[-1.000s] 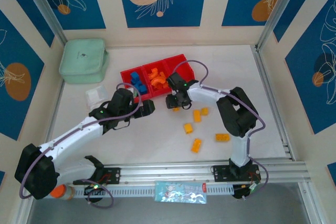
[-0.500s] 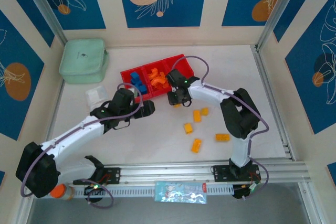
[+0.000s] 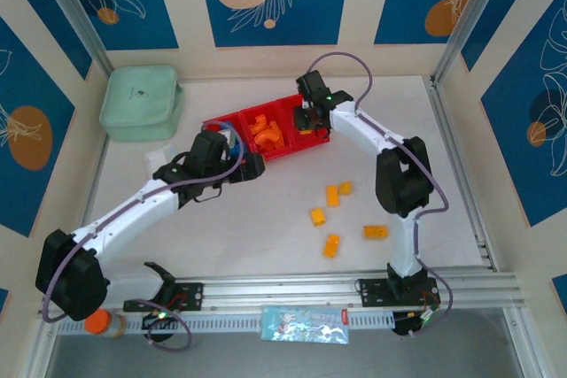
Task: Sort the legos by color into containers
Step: Place the lego in the container, then pick up the lego from the bottom-center of the table.
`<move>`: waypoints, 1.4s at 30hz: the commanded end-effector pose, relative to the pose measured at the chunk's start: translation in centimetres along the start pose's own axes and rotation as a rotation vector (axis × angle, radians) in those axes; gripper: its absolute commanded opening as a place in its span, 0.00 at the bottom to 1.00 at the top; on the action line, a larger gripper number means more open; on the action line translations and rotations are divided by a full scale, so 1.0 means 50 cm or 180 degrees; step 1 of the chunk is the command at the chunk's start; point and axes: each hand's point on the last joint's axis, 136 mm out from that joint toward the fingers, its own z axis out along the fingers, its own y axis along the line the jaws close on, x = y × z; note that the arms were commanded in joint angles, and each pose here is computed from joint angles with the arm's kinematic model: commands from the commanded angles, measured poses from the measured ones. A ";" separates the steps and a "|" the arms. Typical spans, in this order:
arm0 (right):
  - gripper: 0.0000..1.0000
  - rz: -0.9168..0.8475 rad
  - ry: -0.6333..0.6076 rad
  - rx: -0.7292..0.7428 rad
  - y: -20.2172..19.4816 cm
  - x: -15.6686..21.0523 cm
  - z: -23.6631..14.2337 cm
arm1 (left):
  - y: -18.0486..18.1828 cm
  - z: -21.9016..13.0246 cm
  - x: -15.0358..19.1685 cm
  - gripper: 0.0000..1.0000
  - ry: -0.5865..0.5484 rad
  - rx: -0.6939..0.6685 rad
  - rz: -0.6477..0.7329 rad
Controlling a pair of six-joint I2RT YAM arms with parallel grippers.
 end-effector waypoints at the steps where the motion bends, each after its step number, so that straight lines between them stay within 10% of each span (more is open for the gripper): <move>1: 0.31 -0.0020 0.0145 0.0076 -0.016 -0.005 0.043 | -0.009 -0.001 -0.018 0.99 0.0035 0.0054 0.0046; 21: 0.54 0.0016 0.0103 -0.0076 -0.005 -0.005 -0.027 | -0.015 -0.005 -0.022 0.99 0.0130 0.0222 0.0046; 42: 0.68 -0.0204 0.0922 0.0044 0.010 0.432 -0.163 | -0.033 0.012 0.125 0.99 0.0424 0.0386 -0.0043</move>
